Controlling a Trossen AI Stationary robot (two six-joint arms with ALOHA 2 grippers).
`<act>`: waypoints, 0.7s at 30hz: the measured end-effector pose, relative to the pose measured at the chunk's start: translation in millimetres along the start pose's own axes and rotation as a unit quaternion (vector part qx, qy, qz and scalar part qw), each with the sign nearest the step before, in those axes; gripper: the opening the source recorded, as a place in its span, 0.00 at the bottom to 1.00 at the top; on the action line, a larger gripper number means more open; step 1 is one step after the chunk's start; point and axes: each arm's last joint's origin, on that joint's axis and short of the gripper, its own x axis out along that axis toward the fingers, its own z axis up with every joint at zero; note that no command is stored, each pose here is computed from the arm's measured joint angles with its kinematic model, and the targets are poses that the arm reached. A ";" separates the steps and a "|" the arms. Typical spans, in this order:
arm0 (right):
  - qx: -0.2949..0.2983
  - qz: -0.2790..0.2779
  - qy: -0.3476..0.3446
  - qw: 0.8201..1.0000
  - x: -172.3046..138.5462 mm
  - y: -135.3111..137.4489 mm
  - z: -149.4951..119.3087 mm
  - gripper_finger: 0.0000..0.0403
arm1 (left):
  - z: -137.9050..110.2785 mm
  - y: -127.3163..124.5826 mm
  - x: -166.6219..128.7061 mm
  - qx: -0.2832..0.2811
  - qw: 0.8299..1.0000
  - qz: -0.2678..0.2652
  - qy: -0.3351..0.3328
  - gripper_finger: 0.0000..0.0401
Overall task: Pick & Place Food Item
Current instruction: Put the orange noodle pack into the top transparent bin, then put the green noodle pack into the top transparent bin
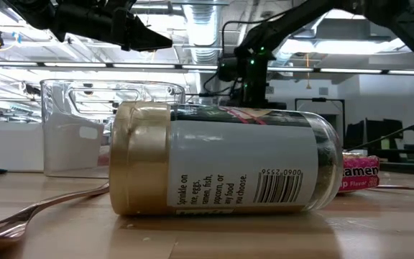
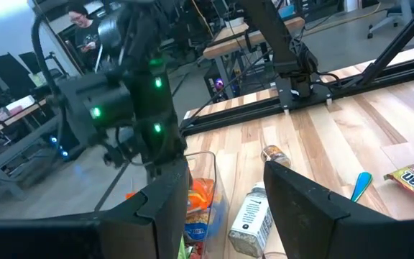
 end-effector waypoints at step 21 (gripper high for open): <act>-0.081 -0.012 -0.110 0.991 -72.9 14.8 -24.2 0.48 | -0.3 -0.1 0.0 0.001 1.000 0.000 0.002 0.44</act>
